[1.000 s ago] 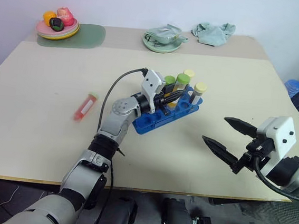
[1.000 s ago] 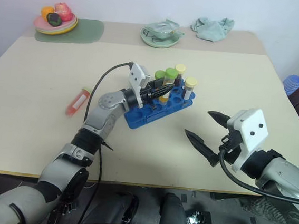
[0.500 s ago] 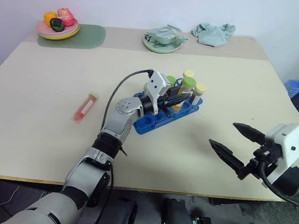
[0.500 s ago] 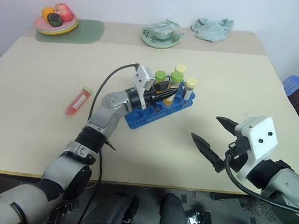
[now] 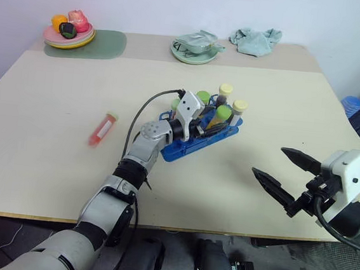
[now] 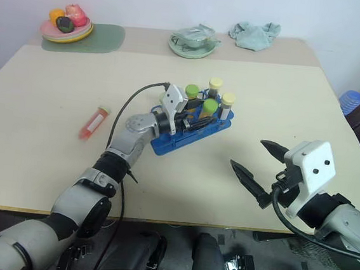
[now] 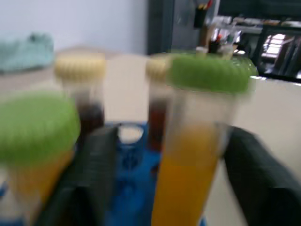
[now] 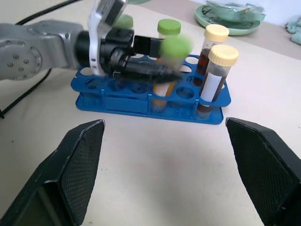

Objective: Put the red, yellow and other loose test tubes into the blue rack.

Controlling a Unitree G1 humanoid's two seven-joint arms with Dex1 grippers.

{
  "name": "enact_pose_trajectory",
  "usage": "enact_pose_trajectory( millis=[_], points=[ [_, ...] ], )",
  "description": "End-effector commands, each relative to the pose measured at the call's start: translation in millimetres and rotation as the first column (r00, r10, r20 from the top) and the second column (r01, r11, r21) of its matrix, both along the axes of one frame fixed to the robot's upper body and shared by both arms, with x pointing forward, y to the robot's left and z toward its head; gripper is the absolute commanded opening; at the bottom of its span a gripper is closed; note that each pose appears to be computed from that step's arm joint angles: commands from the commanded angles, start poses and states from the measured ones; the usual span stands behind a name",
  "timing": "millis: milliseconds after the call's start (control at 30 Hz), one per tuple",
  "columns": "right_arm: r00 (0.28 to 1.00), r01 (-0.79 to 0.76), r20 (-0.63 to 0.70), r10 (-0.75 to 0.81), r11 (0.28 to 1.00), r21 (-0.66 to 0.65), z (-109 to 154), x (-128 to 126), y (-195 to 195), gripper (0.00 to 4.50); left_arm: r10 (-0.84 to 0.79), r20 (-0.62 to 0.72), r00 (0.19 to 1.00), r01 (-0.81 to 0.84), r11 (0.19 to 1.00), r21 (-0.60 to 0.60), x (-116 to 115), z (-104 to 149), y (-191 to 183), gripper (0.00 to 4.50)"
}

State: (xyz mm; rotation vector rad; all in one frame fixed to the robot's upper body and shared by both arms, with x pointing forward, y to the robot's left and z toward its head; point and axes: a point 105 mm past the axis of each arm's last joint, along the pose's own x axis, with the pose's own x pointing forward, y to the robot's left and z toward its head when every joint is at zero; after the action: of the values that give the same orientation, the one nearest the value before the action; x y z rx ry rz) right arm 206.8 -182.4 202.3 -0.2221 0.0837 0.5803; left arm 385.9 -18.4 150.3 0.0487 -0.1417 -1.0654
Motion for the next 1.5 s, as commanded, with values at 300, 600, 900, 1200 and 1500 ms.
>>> enact_pose_trajectory(
  millis=[300, 600, 900, 1200, 1500],
  points=[
    [0.999, -0.024, 0.037, 0.025, 1.000, -0.020, 6.4, -2.7, 3.6, 4.23, -0.066, 0.122, 0.990, 0.088, 0.978, -0.187, -22.8, 67.5, 13.6, 4.41],
    [0.991, -0.131, 0.014, 0.131, 0.991, -0.013, 5.5, 18.8, 10.6, 4.23, 0.208, 0.106, 0.972, -0.141, 0.884, -0.445, -19.3, 180.1, 106.7, 4.41],
    [0.976, -0.216, 0.015, 0.216, 0.976, -0.001, 3.7, 40.6, 12.0, 4.23, 0.211, 0.111, 0.971, -0.161, 0.923, -0.350, -31.4, 168.4, 123.2, 4.41],
    [0.974, -0.227, 0.015, 0.227, 0.974, -0.006, -0.8, 37.5, 9.9, 4.23, 0.276, 0.037, 0.960, -0.246, 0.904, -0.350, -21.2, 159.6, 127.4, 4.41],
    [0.977, -0.212, 0.012, 0.212, 0.977, -0.006, -3.3, 36.9, 8.5, 4.23, 0.838, -0.412, 0.357, -0.905, 0.420, 0.069, 60.6, 132.7, 203.1, 4.41]
  ],
)
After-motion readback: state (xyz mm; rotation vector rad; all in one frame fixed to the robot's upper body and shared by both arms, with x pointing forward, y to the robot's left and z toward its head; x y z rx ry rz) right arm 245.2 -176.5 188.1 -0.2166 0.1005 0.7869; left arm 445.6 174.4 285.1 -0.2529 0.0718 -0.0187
